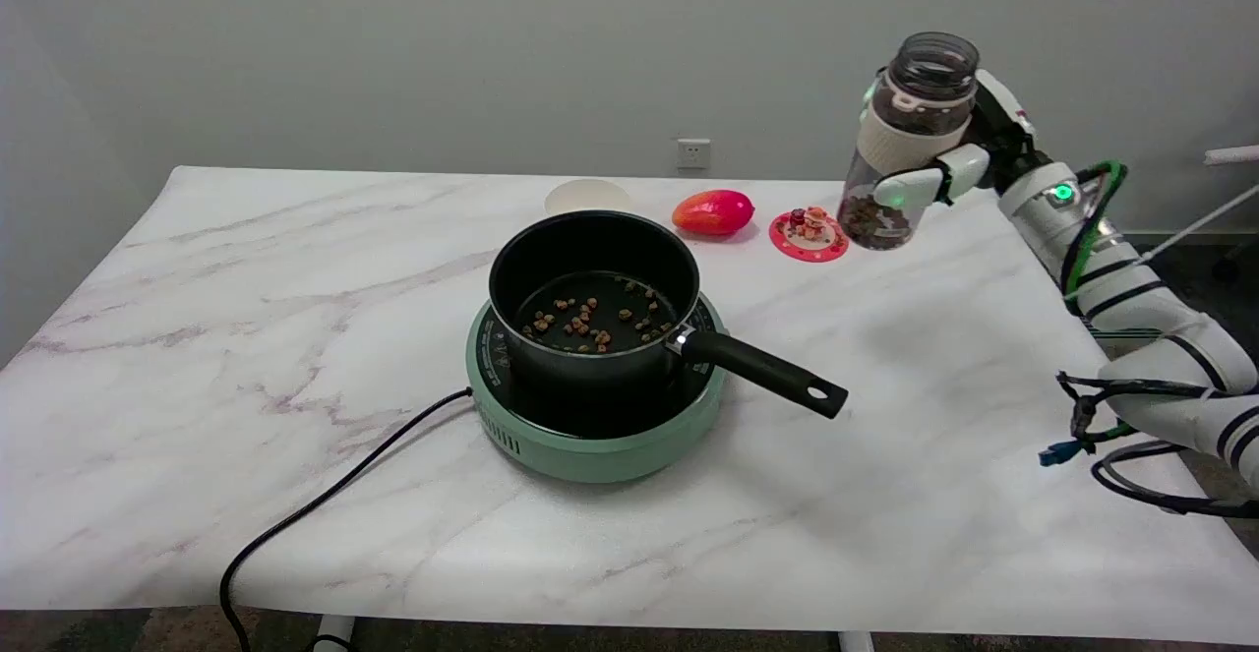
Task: Pour the contents of the bottle into the soup pot.
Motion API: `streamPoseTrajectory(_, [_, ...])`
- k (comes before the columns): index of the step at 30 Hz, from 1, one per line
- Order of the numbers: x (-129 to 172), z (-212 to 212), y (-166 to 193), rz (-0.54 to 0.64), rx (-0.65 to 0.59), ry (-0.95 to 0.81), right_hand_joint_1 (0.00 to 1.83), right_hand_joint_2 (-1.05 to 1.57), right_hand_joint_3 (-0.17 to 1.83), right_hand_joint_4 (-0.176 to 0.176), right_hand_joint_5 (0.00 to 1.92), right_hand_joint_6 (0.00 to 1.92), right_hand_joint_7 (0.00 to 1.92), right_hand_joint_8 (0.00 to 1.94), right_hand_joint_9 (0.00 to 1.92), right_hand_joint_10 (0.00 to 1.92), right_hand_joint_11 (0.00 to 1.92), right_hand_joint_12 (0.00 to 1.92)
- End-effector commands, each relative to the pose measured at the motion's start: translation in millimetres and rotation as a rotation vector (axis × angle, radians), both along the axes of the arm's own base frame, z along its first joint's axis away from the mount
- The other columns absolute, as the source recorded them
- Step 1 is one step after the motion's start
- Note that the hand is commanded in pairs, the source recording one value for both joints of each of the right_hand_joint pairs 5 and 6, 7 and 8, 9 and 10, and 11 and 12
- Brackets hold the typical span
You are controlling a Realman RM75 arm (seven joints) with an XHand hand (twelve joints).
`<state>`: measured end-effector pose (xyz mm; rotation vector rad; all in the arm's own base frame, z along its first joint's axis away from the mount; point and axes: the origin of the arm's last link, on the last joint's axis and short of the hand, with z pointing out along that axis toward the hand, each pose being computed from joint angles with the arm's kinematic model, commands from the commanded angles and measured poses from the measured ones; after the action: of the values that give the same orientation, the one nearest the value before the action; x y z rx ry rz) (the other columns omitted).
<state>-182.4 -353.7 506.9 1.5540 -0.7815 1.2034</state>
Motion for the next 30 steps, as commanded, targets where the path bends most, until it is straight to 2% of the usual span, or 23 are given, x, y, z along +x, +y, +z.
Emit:
streamPoseTrajectory(1, [52.0,-103.3,-48.5,0.017,0.185,0.142,1.42,1.30,0.40,0.000,1.92,1.92,1.92,1.92,1.42,1.42,1.27,1.27])
streamPoseTrajectory(16, [72.4,-155.3,-69.7,0.006,0.228,0.236,1.44,1.27,0.42,0.000,1.92,1.92,1.92,1.92,1.41,1.41,1.26,1.26])
streamPoseTrajectory(26, [83.9,-165.4,-68.5,0.023,0.197,0.382,1.44,1.27,0.42,0.000,1.92,1.92,1.92,1.92,1.40,1.40,1.25,1.25])
streamPoseTrajectory(30, [83.7,-164.5,-69.3,0.017,0.151,0.507,1.44,1.26,0.42,0.000,1.92,1.92,1.92,1.92,1.40,1.40,1.25,1.25])
